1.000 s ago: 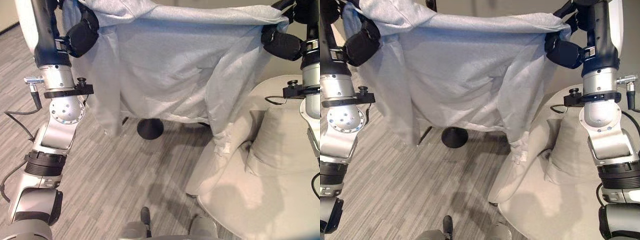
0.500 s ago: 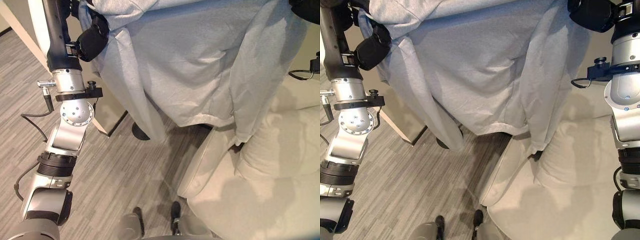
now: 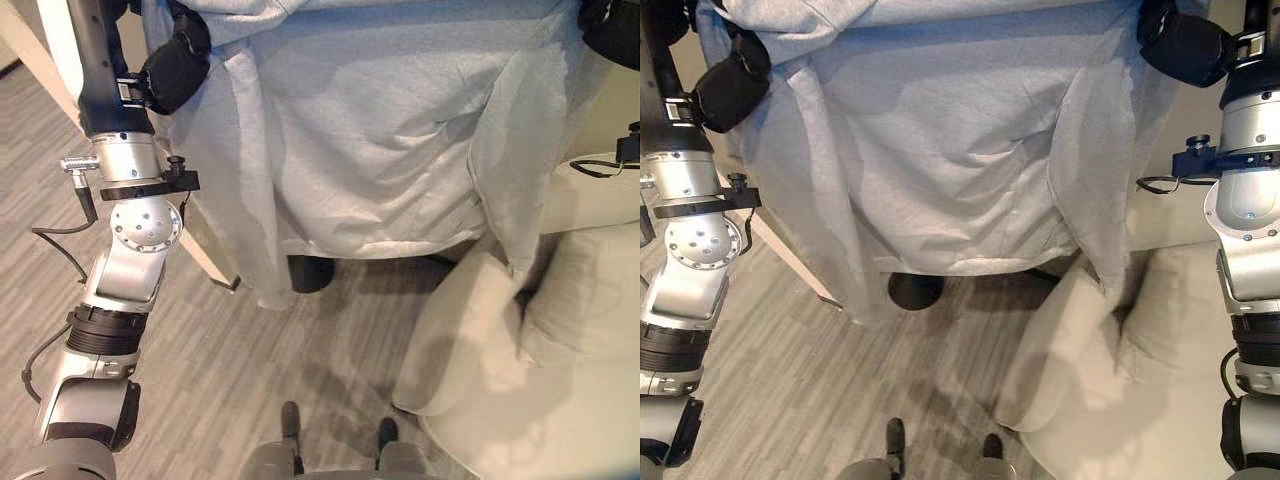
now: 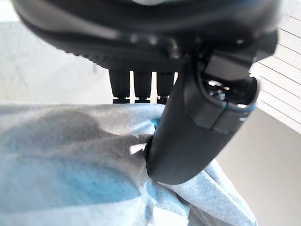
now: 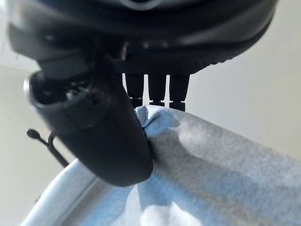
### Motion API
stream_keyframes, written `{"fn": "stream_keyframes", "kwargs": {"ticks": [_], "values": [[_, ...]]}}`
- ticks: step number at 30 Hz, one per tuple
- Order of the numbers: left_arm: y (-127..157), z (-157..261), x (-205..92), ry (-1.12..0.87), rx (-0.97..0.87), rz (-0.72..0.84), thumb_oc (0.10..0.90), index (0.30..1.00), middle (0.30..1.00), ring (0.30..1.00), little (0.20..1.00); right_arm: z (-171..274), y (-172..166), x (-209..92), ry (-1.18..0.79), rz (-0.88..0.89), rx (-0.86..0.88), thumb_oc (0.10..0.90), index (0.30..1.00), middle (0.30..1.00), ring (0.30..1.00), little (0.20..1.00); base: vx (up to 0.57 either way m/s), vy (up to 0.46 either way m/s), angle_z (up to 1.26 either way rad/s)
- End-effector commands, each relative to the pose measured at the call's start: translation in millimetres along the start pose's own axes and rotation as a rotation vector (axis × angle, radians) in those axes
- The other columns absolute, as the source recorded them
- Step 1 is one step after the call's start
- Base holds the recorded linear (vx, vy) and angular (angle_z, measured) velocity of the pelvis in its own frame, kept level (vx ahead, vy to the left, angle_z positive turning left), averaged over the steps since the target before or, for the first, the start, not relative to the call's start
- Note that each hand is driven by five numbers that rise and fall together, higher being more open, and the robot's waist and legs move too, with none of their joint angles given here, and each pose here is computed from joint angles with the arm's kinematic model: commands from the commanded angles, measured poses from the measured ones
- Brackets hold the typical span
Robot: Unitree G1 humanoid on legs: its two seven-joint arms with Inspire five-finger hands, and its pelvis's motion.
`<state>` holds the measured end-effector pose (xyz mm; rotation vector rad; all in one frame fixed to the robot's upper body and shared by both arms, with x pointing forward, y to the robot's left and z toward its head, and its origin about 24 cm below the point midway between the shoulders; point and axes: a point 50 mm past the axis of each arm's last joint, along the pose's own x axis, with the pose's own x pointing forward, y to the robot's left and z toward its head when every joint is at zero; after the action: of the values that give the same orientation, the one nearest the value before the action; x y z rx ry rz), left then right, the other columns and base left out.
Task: Hang the clothes on the sofa on the clothes rack.
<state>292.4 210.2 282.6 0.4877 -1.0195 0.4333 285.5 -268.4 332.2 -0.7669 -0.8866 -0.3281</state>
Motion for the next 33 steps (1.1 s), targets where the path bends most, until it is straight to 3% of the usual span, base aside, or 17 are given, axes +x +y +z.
{"fn": "stream_keyframes", "kwargs": {"ticks": [1, 6, 23, 33], "values": [[37.2, 35.2, 30.8, -0.225, 0.020, 0.164, 0.400, 0.300, 0.300, 0.300, 0.300, 28.3, -29.3, 26.9, -0.130, -0.185, 0.050, 0.400, 0.300, 0.300, 0.300, 0.300, 0.14, 0.075, -0.24], [33.0, 30.5, 27.6, -0.200, 0.013, 0.156, 0.400, 0.300, 0.300, 0.300, 0.300, 25.4, -47.4, 27.8, -0.126, -0.208, -0.001, 0.400, 0.300, 0.300, 0.300, 0.300, 0.16, 0.031, 0.00], [32.0, 11.8, 15.9, -0.102, 0.004, 0.152, 0.400, 0.300, 0.300, 0.300, 0.300, 40.8, -47.8, 49.9, -0.163, -0.180, 0.059, 0.400, 0.300, 0.300, 0.300, 0.300, 0.10, -0.065, 0.23], [25.9, 5.7, 41.9, -0.099, 0.056, 0.093, 0.400, 0.300, 0.300, 0.300, 0.300, 34.2, -88.0, 86.7, -0.050, -0.299, 0.026, 0.400, 0.300, 0.300, 0.300, 0.300, 0.07, -0.074, 0.25]]}}
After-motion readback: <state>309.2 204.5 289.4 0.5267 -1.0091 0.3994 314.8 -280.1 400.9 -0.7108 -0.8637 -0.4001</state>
